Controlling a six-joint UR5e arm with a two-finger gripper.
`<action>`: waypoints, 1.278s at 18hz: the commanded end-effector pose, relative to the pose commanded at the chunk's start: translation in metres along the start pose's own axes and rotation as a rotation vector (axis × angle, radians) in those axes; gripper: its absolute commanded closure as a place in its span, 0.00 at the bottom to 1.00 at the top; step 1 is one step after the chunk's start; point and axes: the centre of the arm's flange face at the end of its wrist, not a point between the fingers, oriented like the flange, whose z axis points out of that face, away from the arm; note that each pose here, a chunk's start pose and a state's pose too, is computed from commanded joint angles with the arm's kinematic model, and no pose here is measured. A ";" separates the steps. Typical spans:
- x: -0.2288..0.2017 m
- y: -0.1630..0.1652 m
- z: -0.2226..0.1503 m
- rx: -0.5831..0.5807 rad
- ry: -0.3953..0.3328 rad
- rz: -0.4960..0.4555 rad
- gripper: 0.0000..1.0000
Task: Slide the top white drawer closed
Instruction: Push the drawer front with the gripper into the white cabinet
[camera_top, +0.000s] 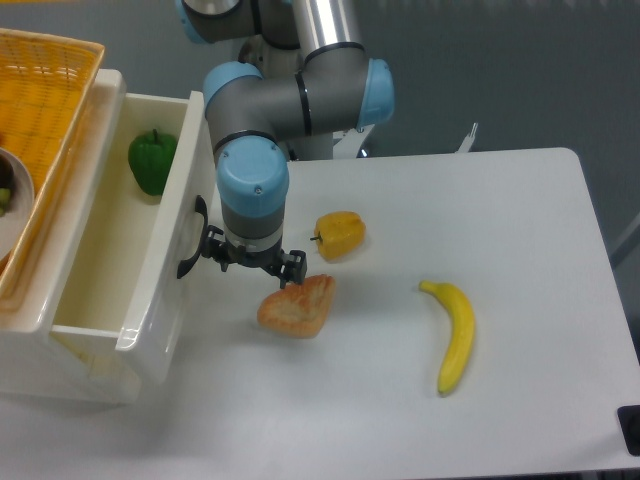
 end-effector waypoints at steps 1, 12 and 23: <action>0.006 -0.001 0.001 -0.002 -0.002 0.011 0.00; 0.036 -0.008 0.003 -0.005 -0.003 0.051 0.00; 0.057 -0.012 0.002 -0.003 -0.006 0.057 0.00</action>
